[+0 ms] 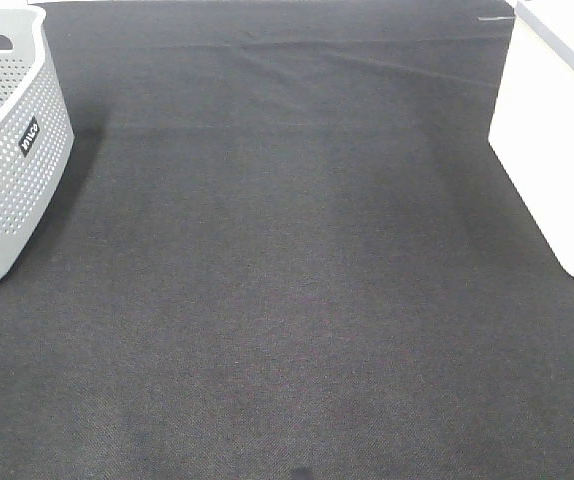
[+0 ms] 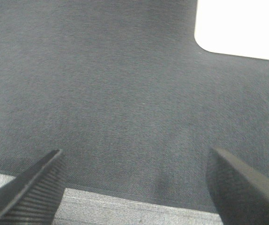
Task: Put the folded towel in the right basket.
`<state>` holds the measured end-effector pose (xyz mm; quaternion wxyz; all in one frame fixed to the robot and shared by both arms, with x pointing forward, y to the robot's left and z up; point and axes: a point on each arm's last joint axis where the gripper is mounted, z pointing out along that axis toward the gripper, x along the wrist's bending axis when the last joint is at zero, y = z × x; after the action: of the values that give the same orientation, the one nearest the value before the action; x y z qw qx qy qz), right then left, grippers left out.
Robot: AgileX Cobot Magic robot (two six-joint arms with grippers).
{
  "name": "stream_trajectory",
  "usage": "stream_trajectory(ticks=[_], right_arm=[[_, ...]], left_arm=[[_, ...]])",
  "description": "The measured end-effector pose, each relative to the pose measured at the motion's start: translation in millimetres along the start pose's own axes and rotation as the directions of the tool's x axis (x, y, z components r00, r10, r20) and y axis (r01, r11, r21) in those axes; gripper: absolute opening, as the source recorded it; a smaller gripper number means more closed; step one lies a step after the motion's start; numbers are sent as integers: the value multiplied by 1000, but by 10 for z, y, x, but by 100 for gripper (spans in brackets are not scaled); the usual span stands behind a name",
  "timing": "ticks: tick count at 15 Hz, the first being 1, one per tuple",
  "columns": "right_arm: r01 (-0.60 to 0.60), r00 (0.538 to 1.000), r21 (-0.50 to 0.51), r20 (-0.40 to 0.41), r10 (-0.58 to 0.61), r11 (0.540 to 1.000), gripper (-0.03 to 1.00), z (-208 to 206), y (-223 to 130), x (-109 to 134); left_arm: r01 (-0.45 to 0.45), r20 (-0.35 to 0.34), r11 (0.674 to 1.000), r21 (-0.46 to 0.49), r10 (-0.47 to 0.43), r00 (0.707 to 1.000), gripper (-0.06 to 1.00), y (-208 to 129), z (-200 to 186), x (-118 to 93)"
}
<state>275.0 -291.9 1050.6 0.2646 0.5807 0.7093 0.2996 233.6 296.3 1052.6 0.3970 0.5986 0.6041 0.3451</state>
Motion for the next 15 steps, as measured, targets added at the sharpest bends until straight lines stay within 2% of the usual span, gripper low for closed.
stream_trajectory(ticks=[7, 10, 15], right_arm=[[-7, 1000, 0, 3, 7, 1000, 77, 0, 0, -2], [-56, 997, -10, 56, 56, 998, 77, -13, -8, -27], [-56, 993, -223, 93, 78, 973, 77, -283, -200, 12]], left_arm=[[0, 0, 1000, 0, 0, 1000, 97, 0, 0, 0], [0, 0, 1000, 0, 0, 1000, 97, 0, 0, 0], [0, 0, 1000, 0, 0, 1000, 97, 0, 0, 0]])
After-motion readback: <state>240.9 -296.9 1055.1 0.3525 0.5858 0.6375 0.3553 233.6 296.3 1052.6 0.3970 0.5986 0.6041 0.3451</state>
